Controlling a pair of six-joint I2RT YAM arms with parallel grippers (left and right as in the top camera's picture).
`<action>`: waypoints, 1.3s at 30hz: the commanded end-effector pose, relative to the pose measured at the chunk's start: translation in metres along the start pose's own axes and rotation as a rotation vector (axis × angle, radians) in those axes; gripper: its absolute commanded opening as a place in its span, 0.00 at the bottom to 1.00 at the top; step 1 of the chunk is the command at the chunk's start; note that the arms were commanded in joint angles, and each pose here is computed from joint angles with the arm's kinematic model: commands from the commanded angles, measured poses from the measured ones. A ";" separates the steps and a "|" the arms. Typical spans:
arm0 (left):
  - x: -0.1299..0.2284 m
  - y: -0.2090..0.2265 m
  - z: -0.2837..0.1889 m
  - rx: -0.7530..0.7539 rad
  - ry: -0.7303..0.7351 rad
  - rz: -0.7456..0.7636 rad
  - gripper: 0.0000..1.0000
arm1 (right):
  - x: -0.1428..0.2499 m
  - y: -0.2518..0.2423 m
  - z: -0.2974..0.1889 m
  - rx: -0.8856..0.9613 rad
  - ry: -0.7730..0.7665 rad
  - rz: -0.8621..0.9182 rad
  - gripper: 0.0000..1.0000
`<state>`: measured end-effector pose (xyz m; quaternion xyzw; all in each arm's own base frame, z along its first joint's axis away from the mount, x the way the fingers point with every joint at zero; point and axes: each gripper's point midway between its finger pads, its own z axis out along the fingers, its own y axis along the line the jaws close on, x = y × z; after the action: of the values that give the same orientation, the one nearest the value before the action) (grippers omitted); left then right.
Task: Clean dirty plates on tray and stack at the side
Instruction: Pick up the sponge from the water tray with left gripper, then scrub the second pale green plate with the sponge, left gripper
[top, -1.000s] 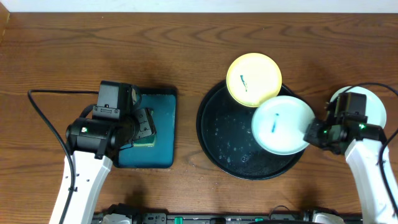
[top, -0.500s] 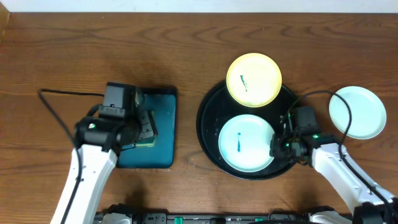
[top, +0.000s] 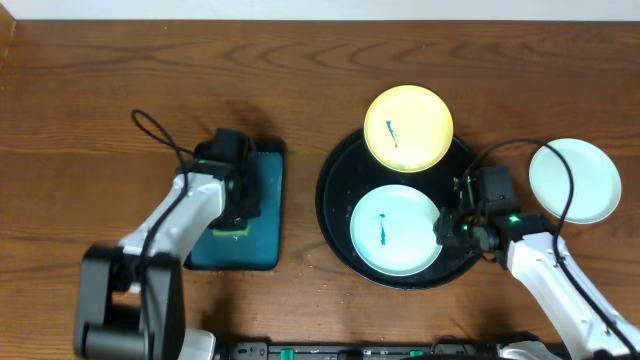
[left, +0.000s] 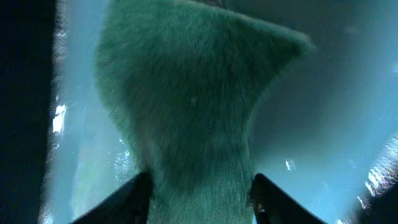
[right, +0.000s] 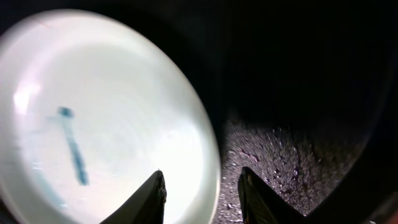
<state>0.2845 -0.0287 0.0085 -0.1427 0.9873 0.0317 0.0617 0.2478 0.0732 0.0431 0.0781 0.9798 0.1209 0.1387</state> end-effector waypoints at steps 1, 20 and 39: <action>0.004 0.005 0.019 -0.039 0.034 -0.003 0.33 | -0.012 0.009 -0.015 -0.017 -0.053 -0.042 0.37; -0.002 -0.034 -0.105 0.248 -0.057 0.044 0.07 | -0.007 -0.020 0.005 0.136 -0.006 -0.030 0.35; 0.082 -0.211 -0.099 0.534 -0.015 0.324 0.07 | 0.011 -0.011 0.049 0.054 0.141 -0.020 0.01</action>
<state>0.2651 -0.2441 0.1096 0.0557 0.9655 -0.2176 0.1320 0.2551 0.0758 0.0009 0.0479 0.9896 0.1053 0.0856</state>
